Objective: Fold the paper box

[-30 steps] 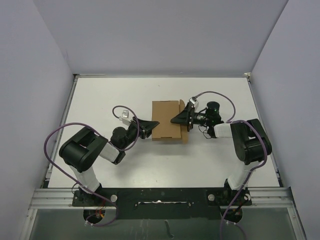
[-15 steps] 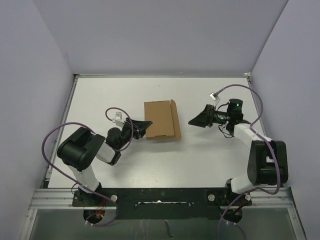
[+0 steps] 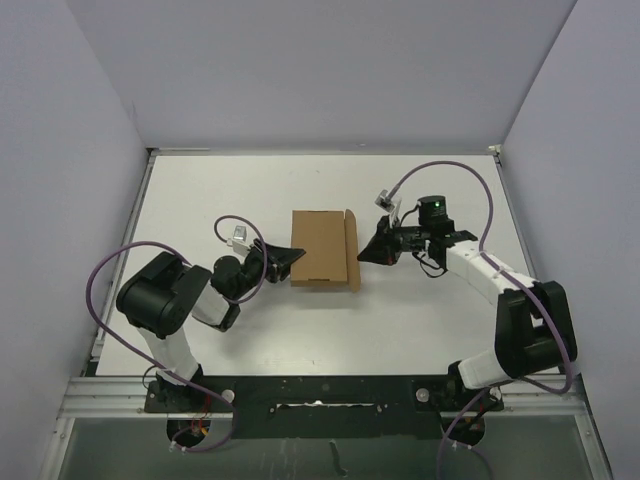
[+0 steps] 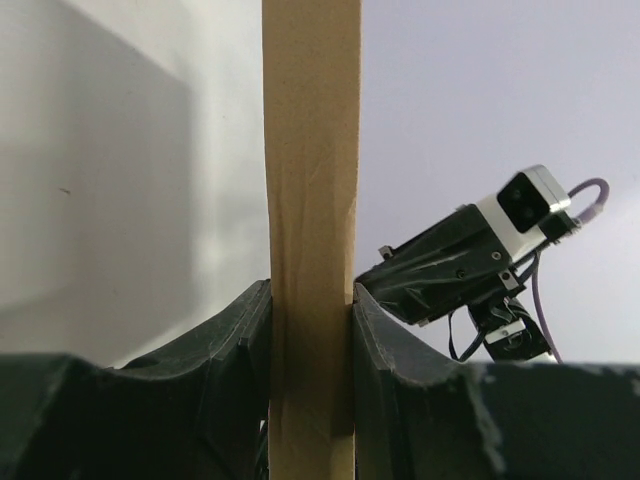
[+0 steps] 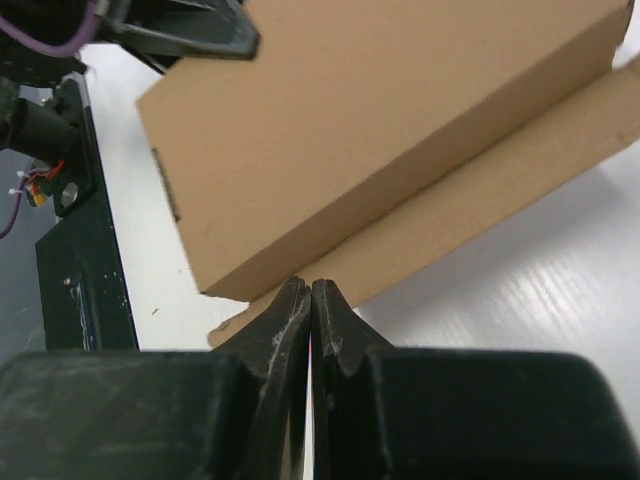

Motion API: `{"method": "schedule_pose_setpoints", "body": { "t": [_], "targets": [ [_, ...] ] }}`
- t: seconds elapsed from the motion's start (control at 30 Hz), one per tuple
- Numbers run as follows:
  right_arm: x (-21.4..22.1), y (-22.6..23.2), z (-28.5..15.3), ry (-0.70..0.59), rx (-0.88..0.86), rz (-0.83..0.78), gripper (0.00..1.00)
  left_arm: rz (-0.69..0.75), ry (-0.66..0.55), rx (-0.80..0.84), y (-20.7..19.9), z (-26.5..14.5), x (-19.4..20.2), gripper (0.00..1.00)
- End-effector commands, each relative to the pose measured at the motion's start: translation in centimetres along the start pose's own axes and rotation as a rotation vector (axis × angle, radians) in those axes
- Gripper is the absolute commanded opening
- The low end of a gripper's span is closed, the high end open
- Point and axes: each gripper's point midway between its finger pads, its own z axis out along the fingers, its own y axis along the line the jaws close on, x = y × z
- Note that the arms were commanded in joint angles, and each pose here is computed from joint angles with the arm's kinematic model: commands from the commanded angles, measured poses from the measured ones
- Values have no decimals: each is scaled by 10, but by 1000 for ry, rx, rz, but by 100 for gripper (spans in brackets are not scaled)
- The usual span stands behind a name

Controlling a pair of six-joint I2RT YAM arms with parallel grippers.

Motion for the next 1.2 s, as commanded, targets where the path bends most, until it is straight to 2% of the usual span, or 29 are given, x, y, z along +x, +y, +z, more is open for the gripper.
{"method": "schedule_pose_setpoints", "body": {
  "t": [0.0,0.47,0.8,1.0,1.07,1.17],
  "targets": [
    [8,-17,9,54,91,71,0,32,35,84,-15,3,8,24],
    [40,-22,34,166,87,154,0,29,67,74,-7,20,18,24],
    [27,4,41,116,-49,116,0,22,91,63,0,28,26,23],
    [31,3,42,130,-71,118,4,15,100,66,-1,30,30,23],
    [31,2,36,141,-63,82,6,11,92,66,-1,29,28,24],
    [29,-4,21,161,-5,-66,12,8,74,61,-1,24,20,24]
  ]
}}
